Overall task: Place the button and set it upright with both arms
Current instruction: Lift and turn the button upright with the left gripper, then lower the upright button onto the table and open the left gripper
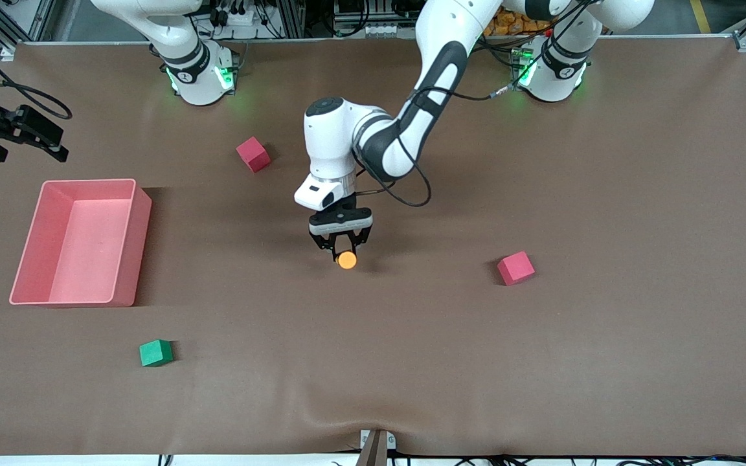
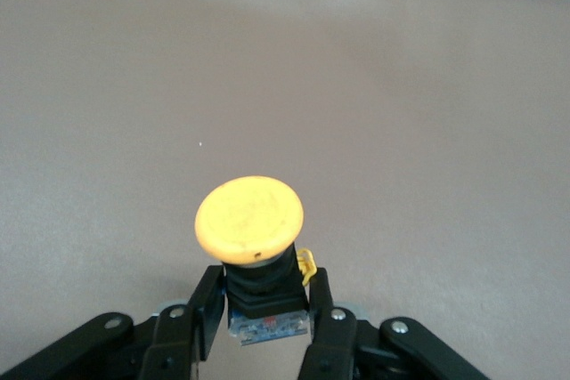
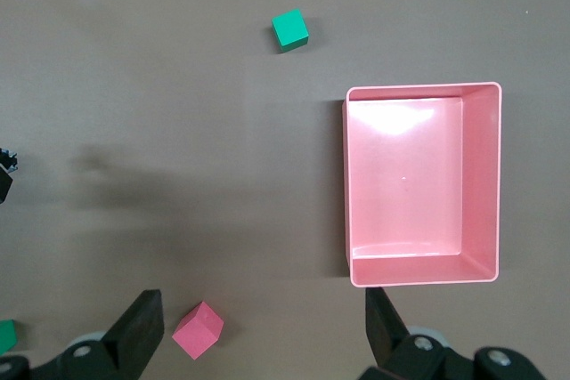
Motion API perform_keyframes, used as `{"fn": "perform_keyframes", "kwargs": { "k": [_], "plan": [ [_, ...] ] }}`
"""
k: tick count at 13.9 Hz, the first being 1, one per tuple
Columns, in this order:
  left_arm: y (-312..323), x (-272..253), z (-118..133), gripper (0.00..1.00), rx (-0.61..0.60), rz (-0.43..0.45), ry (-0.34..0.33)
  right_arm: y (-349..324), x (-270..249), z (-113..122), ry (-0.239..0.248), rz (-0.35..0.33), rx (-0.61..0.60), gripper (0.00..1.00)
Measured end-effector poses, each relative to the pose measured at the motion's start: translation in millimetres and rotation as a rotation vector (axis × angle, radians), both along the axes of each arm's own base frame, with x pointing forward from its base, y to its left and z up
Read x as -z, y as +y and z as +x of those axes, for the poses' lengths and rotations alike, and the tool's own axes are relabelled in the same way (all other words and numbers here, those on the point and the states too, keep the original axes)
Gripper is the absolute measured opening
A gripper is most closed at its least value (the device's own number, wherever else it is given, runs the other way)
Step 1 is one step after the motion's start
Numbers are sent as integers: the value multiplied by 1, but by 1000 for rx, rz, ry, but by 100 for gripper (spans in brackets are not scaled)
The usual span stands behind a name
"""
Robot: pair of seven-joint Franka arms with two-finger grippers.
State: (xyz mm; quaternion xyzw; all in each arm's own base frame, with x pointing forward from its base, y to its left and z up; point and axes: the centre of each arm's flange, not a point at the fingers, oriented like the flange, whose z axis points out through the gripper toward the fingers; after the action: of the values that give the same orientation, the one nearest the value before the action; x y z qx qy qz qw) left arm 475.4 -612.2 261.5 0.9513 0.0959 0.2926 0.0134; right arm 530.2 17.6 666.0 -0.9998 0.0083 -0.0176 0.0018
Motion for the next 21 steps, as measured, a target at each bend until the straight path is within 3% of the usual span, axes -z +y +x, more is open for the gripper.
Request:
{"fn": "perform_keyframes", "kwargs": {
  "k": [4, 7, 13, 21],
  "plan": [
    [-13, 27, -19, 43, 12, -5, -68, -1, 0, 0, 1, 0, 1, 100],
    [-16, 52, -29, 43, 33, 40, -159, -1, 1, 0, 1, 0, 2, 100],
    [-18, 96, -48, 43, 108, 117, -269, -2, 1, 0, 2, 0, 4, 100],
    [-17, 124, -60, 43, 182, 186, -305, -3, 1, 0, 3, 0, 5, 100]
  ]
}}
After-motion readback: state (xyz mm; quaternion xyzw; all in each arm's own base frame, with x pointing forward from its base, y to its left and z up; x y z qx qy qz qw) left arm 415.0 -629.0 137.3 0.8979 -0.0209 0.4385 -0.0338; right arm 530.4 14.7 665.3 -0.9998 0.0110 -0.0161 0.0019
